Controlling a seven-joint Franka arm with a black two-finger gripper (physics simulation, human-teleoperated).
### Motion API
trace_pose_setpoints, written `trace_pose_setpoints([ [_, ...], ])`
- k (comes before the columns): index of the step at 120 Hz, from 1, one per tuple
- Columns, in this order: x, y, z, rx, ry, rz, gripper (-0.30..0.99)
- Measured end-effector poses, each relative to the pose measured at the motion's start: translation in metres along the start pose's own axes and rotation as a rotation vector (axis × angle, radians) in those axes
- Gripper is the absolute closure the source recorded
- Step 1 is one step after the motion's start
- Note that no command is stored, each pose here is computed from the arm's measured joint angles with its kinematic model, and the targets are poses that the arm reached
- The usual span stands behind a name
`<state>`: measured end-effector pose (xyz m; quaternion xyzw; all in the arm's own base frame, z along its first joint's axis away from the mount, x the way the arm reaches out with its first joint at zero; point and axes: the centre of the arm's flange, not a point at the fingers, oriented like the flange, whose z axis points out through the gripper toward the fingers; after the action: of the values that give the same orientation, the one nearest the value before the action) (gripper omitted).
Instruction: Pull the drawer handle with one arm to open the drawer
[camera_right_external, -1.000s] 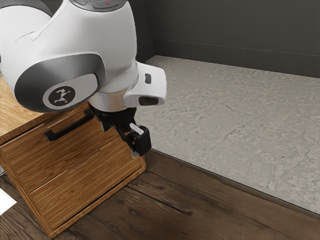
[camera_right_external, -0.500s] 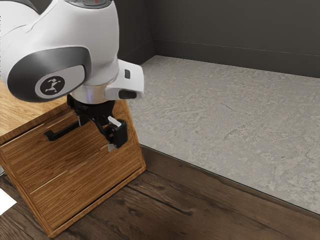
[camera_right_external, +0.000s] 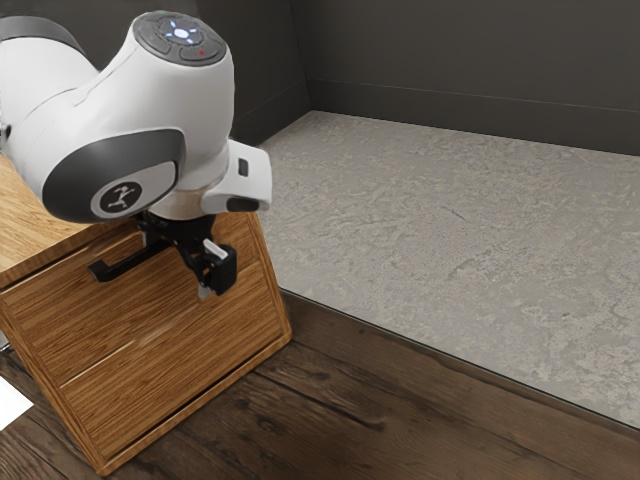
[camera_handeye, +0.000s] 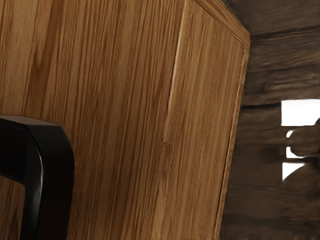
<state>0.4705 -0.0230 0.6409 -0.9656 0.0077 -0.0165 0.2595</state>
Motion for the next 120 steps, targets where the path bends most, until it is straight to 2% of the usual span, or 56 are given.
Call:
trace_pose_setpoints([
  [12,0.0,0.004,0.004,-0.006,-0.006,0.011,-0.01],
  [48,-0.006,0.014,-0.012,-0.033,0.029,0.036,0.01],
  [98,-0.017,0.073,-0.048,-0.049,0.101,0.164,0.01],
  [120,-0.033,0.098,-0.071,-0.059,0.151,0.223,0.0],
])
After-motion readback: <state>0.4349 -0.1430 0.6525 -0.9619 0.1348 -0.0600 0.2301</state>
